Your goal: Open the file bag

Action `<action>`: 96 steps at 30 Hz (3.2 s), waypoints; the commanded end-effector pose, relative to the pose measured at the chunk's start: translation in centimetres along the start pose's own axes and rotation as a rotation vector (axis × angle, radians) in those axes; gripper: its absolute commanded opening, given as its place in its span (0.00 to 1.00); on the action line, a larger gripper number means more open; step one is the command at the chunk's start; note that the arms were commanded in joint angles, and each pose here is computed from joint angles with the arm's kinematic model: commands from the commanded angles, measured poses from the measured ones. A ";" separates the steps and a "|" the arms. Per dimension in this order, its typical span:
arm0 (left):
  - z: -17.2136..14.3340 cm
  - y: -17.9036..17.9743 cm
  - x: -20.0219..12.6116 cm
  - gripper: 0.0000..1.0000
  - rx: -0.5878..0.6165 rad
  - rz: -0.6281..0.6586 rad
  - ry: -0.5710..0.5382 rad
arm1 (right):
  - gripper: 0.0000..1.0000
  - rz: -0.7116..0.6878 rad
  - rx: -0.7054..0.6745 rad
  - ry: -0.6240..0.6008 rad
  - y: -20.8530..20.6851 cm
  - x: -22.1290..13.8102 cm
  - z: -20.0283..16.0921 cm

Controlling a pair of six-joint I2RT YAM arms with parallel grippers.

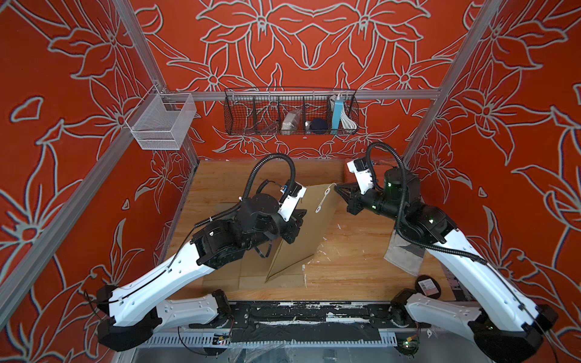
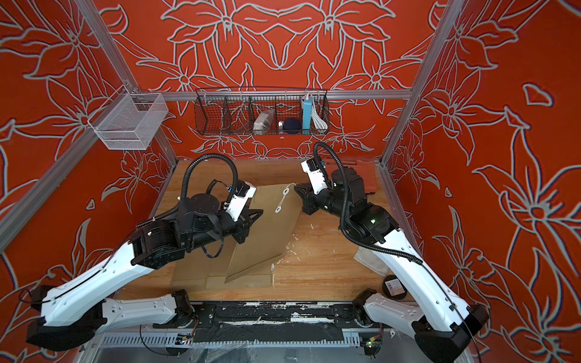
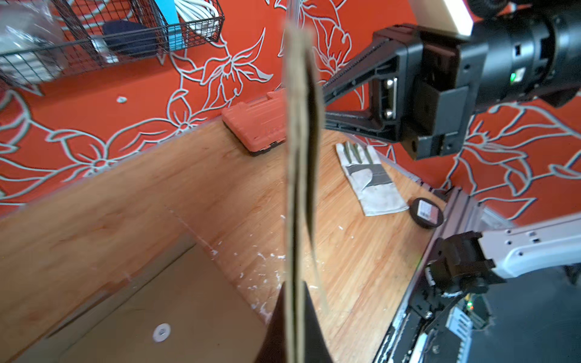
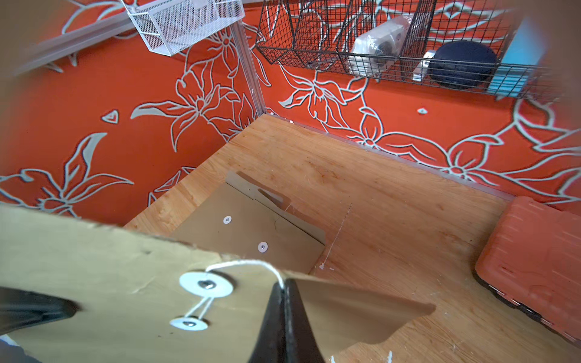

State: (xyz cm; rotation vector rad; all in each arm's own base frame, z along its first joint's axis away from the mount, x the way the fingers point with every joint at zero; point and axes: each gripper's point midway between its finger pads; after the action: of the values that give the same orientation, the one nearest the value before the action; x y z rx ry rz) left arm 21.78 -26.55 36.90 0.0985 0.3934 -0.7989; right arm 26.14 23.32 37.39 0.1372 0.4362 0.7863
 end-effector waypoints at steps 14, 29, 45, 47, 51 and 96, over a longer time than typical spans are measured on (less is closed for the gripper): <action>1.6 0.3 1.2 0.00 -0.116 -0.081 -0.083 | 0.00 -0.167 -0.025 0.054 -2.4 -1.8 -0.8; 2.2 1.3 0.6 0.00 -0.078 -0.021 -0.088 | 0.00 -0.198 -0.002 0.127 -3.3 -1.2 -2.9; 2.8 2.0 -0.3 0.00 -0.079 0.015 -0.133 | 0.00 0.049 0.000 0.172 0.4 0.5 -4.7; 2.7 2.0 0.0 0.00 -0.073 0.019 -0.121 | 0.00 0.096 0.017 0.157 1.2 0.7 -4.1; 2.8 2.4 0.3 0.00 -0.063 0.044 -0.121 | 0.00 0.188 0.052 0.122 2.8 1.2 -2.9; 0.1 2.5 0.2 0.00 0.054 0.062 -0.012 | 0.00 -0.090 -0.014 -0.045 -0.6 -0.9 3.1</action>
State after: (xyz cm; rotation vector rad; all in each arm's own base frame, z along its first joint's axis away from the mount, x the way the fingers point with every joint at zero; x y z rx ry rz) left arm 24.47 -25.53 35.51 0.1504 0.3975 -0.7366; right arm 26.84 24.48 40.45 0.1822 0.4078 0.8131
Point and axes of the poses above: each gripper's point midway between its finger pads, its own x axis out along the fingers, its own y axis along the line the jaws close on, z = x × y, and after that the axes turned 6 degrees about x, right-handed
